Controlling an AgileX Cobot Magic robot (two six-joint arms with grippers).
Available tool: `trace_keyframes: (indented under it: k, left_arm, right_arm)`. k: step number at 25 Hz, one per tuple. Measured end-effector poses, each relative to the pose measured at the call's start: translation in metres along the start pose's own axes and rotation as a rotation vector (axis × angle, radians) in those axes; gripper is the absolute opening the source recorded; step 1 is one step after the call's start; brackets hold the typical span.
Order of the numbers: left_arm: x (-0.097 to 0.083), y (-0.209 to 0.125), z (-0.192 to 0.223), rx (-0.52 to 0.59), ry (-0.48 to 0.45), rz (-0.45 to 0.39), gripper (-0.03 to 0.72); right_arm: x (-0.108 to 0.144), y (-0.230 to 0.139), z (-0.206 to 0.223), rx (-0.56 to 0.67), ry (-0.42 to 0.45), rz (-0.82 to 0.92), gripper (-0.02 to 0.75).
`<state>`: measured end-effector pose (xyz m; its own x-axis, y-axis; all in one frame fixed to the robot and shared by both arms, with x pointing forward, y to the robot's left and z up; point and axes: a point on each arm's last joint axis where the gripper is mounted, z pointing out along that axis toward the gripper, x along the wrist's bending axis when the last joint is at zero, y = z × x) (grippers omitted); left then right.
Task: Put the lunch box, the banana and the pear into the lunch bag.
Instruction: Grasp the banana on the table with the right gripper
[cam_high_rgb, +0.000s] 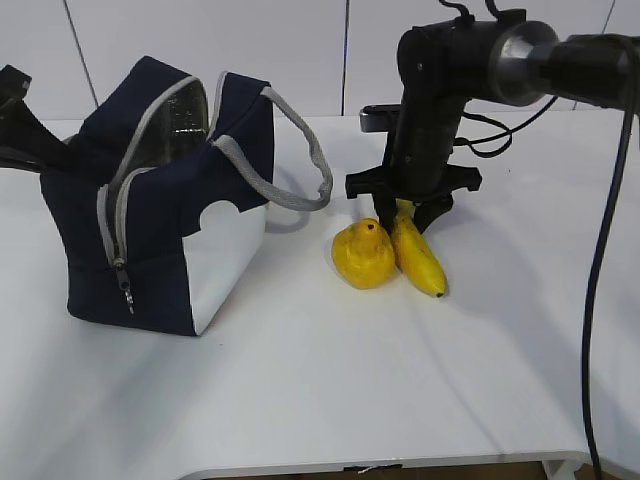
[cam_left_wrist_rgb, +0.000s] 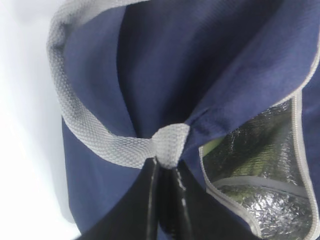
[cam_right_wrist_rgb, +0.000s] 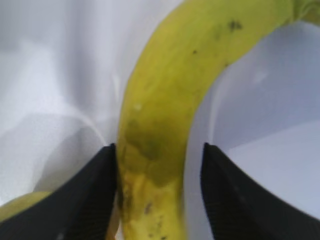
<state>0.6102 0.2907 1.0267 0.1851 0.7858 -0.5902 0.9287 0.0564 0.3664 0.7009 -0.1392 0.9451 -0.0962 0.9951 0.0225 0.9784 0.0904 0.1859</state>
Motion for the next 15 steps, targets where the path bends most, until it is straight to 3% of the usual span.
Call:
trace_keyframes:
  k: [4,8,15]
  left_arm:
    - [0.000,0.000,0.000,0.000,0.000,0.002,-0.004]
    - [0.000,0.000,0.000,0.003,0.004,0.007,-0.004]
    - [0.000,0.000,0.000,0.003,0.004,0.007,-0.004]
  right_arm:
    - [-0.001,-0.002,-0.001,0.021,-0.009,-0.002,0.312]
    - [-0.001,0.001,-0.010,0.033,-0.021,-0.004,0.300]
    - [0.007,0.026,-0.058,-0.136,0.057,0.012,0.300]
